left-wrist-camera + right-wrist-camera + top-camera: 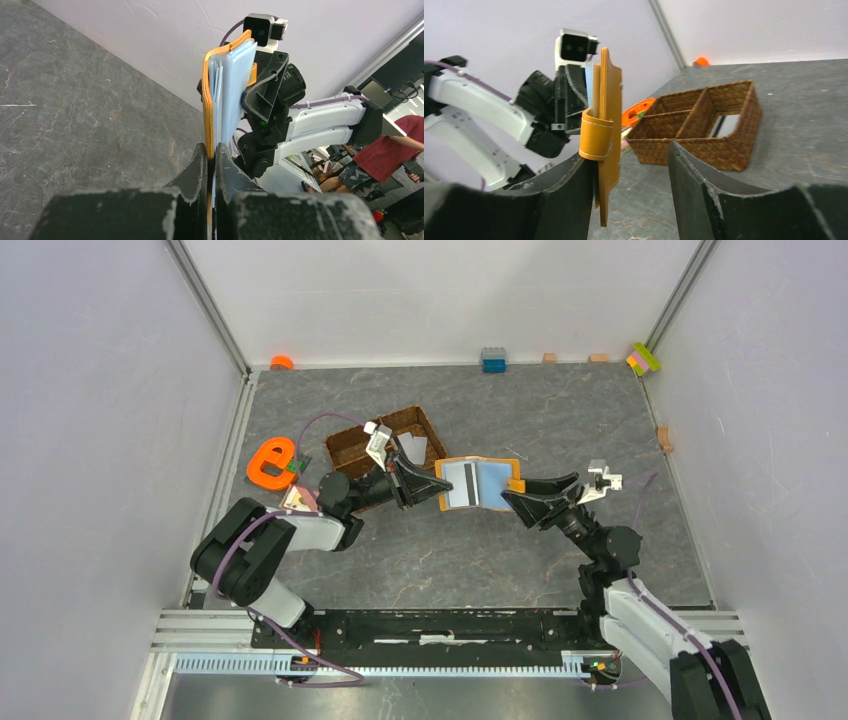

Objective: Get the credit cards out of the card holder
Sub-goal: Remove the credit card from the card holder.

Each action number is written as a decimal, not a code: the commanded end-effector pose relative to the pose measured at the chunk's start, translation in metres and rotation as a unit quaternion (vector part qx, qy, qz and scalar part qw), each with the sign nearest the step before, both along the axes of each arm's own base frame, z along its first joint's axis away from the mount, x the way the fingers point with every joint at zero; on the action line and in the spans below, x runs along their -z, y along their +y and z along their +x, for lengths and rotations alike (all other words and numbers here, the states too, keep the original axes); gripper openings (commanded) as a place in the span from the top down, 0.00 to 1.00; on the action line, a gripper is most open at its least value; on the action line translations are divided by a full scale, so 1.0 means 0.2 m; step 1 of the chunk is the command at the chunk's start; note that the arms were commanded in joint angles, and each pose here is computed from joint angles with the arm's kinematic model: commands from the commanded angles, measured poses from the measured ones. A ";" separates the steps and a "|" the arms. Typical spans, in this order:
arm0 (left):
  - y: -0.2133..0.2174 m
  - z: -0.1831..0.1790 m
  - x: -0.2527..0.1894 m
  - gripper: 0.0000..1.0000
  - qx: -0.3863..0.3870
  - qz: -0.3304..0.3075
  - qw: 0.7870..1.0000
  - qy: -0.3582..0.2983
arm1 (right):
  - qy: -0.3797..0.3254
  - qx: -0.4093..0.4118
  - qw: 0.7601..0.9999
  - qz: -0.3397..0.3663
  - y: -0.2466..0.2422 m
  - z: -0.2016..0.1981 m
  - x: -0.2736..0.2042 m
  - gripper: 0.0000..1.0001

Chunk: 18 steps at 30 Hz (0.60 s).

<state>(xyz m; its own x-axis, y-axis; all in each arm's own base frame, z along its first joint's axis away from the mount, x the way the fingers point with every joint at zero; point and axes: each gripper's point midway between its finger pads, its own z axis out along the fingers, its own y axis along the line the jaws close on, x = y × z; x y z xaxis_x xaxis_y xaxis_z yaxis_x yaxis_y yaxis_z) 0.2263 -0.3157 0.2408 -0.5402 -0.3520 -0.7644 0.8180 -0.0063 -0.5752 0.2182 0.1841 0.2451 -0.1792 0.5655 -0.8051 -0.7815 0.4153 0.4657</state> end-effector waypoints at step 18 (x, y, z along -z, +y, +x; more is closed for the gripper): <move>0.01 0.13 0.00 0.98 -0.072 0.006 0.997 -0.009 | -0.088 0.116 0.988 -0.051 -0.13 0.00 -0.14 0.50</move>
<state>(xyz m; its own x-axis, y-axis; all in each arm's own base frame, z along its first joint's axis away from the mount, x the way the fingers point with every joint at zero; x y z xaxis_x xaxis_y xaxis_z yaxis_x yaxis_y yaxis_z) 0.2434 -0.3169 0.2255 -0.5618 -0.3780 -0.7359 0.7783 0.0599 -0.6250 0.2247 0.1577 0.2488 0.0161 0.4976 -0.8673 -0.6976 0.6270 0.3468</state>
